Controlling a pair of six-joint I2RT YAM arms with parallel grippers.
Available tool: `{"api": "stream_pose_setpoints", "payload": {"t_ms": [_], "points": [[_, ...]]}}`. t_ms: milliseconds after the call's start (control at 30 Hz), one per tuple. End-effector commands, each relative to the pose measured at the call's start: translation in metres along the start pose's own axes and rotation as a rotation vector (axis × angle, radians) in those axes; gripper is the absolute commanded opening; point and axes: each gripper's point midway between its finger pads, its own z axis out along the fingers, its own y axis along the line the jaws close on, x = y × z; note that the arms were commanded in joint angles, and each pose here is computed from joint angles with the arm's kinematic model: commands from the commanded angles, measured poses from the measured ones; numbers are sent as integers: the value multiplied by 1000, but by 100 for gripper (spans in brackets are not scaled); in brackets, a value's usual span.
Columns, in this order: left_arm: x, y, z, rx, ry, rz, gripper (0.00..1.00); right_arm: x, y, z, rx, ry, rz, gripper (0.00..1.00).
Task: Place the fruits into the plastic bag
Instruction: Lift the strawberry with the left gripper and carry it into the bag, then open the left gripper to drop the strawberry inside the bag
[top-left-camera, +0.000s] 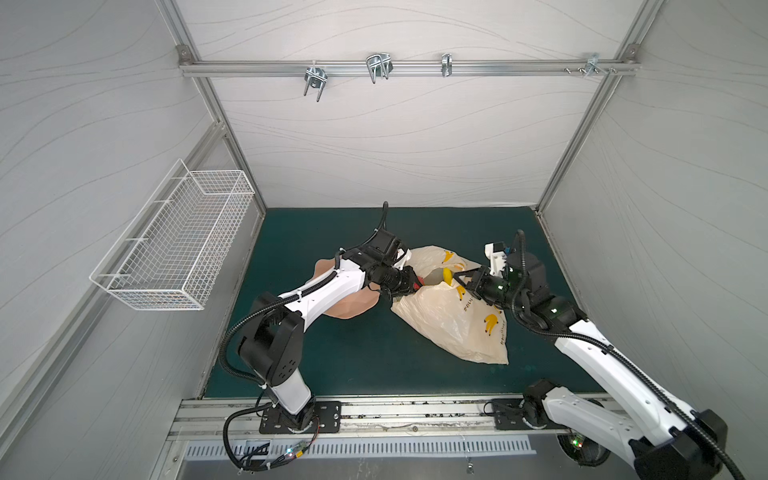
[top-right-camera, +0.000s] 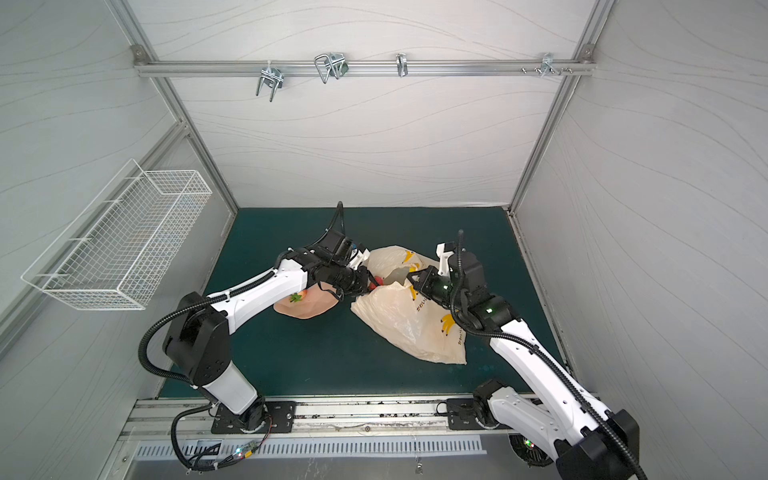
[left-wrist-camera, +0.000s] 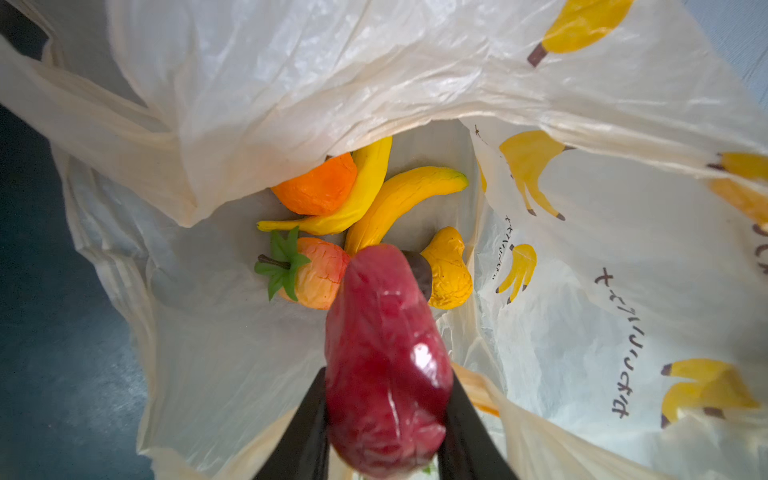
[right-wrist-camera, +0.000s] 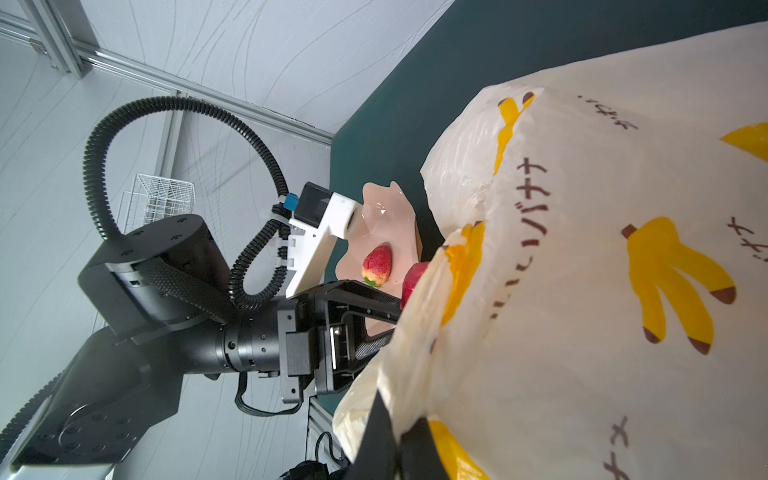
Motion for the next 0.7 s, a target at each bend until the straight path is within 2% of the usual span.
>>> {"api": "stream_pose_setpoints", "payload": {"t_ms": [0, 467, 667], "points": [[-12, -11, 5, 13, -20, 40, 3, 2, 1, 0, -6, 4, -5, 0], [-1, -50, 58, 42, 78, 113, 3, 3, 11, 8, -50, 1, 11, 0], [5, -50, 80, 8, 120, 121, 4, 3, 14, 12, -87, -13, 42, 0]]}}
